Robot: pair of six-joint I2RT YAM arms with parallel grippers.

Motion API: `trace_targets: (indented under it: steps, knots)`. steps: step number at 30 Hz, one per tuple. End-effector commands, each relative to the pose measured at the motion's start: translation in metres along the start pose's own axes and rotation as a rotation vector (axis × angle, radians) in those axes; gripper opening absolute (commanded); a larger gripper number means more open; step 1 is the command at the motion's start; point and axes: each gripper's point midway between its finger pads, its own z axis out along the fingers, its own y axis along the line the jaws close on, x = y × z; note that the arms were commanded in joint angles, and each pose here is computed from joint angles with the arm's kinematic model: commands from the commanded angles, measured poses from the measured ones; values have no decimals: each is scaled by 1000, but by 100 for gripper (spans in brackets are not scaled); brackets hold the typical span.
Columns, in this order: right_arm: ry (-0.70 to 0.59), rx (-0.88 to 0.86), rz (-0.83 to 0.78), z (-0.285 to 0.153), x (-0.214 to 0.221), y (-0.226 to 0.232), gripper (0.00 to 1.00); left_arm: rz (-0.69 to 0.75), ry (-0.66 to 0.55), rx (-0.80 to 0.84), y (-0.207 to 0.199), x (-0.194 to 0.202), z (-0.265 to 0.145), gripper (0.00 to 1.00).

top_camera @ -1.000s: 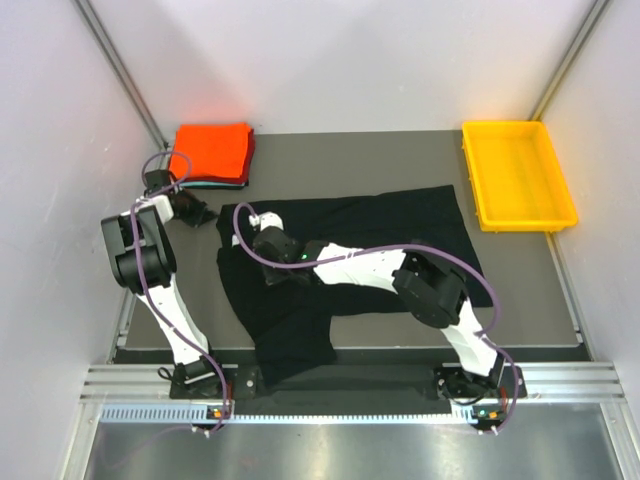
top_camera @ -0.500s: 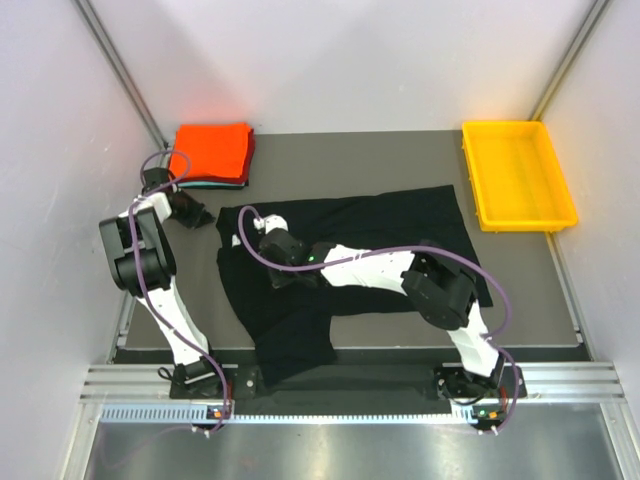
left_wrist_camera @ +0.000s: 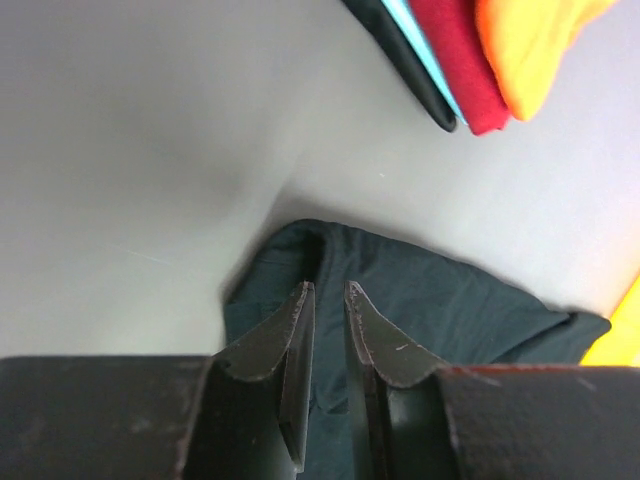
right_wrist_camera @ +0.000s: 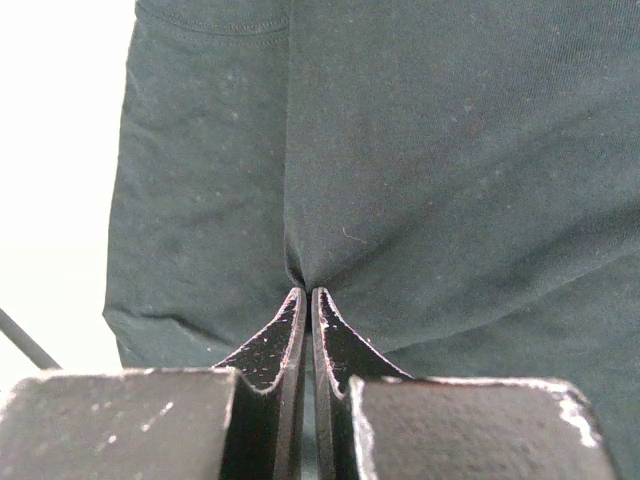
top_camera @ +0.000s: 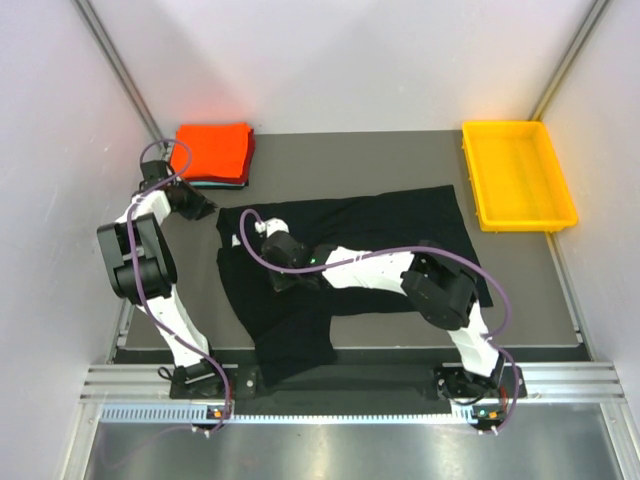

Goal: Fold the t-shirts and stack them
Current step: Fold the tshirt

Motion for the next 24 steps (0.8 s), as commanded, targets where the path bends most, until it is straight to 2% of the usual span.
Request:
trace_targets:
  steps: [1, 5, 12, 24]
  knots:
    - [-73, -68, -6, -26, -24, 25, 0, 39, -40, 97, -30, -8, -17, 24]
    - [-71, -78, -13, -28, -22, 27, 0, 33, -44, 173, -47, -7, -21, 24]
    - [-48, -70, -14, -21, -12, 22, 0, 47, -7, 181, -55, 6, -12, 24]
    - [-35, -56, -4, -18, -3, 17, 0, 53, 33, 110, -39, 31, 20, 23]
